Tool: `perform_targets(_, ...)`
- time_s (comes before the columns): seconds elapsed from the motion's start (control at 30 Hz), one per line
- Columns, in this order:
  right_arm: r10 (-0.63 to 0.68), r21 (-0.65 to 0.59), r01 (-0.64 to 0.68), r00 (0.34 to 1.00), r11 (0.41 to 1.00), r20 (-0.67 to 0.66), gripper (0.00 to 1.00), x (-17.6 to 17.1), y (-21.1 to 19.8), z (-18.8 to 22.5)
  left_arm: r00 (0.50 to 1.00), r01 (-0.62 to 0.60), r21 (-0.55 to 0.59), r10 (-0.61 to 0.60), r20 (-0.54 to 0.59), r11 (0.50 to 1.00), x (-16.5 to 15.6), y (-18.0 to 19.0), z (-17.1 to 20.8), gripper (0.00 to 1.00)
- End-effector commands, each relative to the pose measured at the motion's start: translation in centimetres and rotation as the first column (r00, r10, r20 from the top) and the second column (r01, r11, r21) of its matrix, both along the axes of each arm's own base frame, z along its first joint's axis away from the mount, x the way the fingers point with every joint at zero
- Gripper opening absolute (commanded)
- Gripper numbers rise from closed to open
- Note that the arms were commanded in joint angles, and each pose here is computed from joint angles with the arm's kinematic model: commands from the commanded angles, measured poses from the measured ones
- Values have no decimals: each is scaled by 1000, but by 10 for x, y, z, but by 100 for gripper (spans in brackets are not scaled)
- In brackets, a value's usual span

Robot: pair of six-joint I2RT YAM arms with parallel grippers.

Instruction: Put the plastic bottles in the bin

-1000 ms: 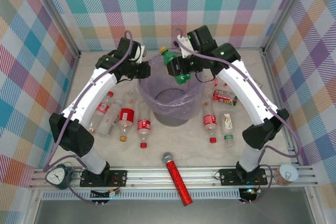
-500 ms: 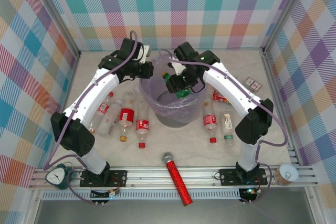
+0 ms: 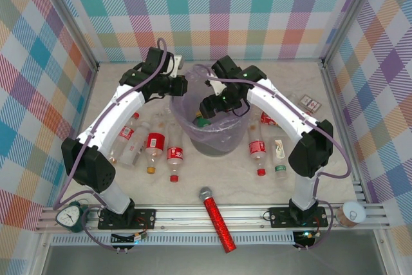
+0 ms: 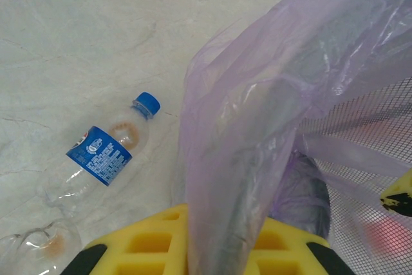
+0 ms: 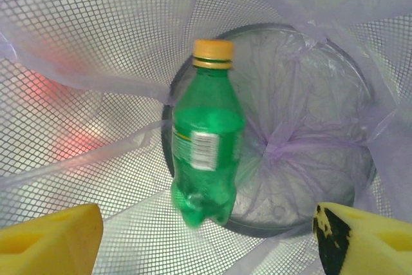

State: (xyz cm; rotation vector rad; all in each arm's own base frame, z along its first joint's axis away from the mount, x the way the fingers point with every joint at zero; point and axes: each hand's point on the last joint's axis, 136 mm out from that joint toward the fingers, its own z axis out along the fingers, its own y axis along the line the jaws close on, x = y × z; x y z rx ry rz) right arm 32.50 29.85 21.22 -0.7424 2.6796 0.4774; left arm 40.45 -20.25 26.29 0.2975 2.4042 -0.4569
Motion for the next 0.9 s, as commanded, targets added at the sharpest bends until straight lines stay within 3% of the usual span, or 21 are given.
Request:
perform_targets(0.0,23,51,-28,996,998,81,87,3,5,33,999,-7,21,8,-46,1000,-2,4,-21,0)
perform_targets(0.23,-30,119,-1,966,993,256,89,11,-13,109,999,-9,24,10,-50,1000,-4,6,-23,0)
perform_targets(0.5,-213,169,164,917,972,337,90,36,-92,148,998,-18,29,19,-52,999,-6,9,-26,0)
perform_targets(0.6,-322,179,276,888,944,328,90,48,-133,146,999,-22,32,24,-48,999,-7,11,-24,0)
perform_targets(0.73,-511,180,478,812,860,283,91,53,-199,127,998,-21,23,22,-57,1000,-7,11,-25,0)
perform_targets(0.87,-634,34,640,752,768,182,91,30,-240,70,998,-19,23,20,-66,1000,-9,11,-27,0)
